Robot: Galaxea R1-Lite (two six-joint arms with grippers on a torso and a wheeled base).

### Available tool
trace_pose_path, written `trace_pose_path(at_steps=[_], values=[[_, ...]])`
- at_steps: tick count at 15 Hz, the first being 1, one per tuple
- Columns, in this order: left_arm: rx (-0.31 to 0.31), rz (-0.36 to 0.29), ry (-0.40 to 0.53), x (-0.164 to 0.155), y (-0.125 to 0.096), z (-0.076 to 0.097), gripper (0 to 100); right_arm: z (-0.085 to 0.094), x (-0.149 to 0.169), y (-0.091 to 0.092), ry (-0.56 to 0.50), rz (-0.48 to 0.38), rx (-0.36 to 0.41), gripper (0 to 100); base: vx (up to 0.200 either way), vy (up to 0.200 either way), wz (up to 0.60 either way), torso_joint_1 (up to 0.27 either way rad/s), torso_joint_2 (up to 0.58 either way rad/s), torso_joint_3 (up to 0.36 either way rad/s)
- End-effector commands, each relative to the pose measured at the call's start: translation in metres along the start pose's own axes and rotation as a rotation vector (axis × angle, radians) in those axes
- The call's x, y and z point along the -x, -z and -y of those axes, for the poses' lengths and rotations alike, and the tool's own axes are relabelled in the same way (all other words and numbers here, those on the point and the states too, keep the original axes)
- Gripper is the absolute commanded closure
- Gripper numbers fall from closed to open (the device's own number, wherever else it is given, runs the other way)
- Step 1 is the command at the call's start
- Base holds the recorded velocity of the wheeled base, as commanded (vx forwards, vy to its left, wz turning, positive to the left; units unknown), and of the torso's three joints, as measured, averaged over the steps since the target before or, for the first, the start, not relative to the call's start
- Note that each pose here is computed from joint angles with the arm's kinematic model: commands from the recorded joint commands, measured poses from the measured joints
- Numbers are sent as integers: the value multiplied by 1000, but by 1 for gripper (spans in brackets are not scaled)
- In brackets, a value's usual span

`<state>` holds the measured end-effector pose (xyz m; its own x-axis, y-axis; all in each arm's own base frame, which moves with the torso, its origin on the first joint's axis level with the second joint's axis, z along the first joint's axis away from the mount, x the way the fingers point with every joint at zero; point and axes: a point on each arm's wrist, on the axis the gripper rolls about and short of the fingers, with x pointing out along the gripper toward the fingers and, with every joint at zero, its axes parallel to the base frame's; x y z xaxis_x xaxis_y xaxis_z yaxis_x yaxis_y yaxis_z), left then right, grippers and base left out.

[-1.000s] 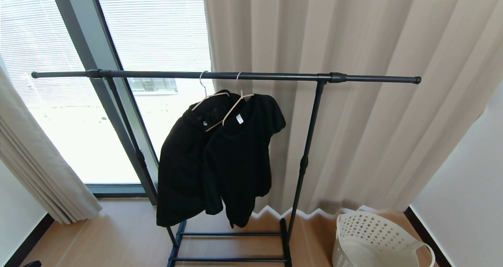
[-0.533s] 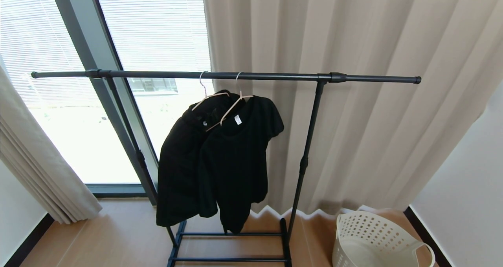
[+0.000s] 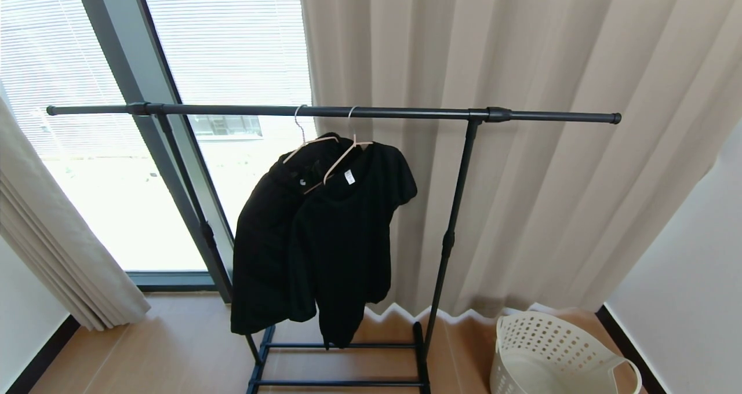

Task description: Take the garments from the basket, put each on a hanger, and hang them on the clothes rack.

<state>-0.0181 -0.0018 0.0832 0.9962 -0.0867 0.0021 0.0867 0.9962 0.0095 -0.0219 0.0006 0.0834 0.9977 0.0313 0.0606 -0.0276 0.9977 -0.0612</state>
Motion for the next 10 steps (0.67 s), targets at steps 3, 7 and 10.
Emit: trace_pose_path(at_steps=[3, 7, 10], values=[[-2, 61, -4, 5, 1, 0, 0, -1, 1, 0, -24, 9, -44, 0, 0, 0, 0, 0, 0, 0], [-3, 61, -3, 5, 1, 0, 0, -1, 1, 0, -19, 9, -47, 0, 0, 0, 0, 0, 0, 0], [-3, 61, -3, 5, 1, 0, 0, -1, 1, 1, -22, 8, -42, 0, 0, 0, 0, 0, 0, 0]])
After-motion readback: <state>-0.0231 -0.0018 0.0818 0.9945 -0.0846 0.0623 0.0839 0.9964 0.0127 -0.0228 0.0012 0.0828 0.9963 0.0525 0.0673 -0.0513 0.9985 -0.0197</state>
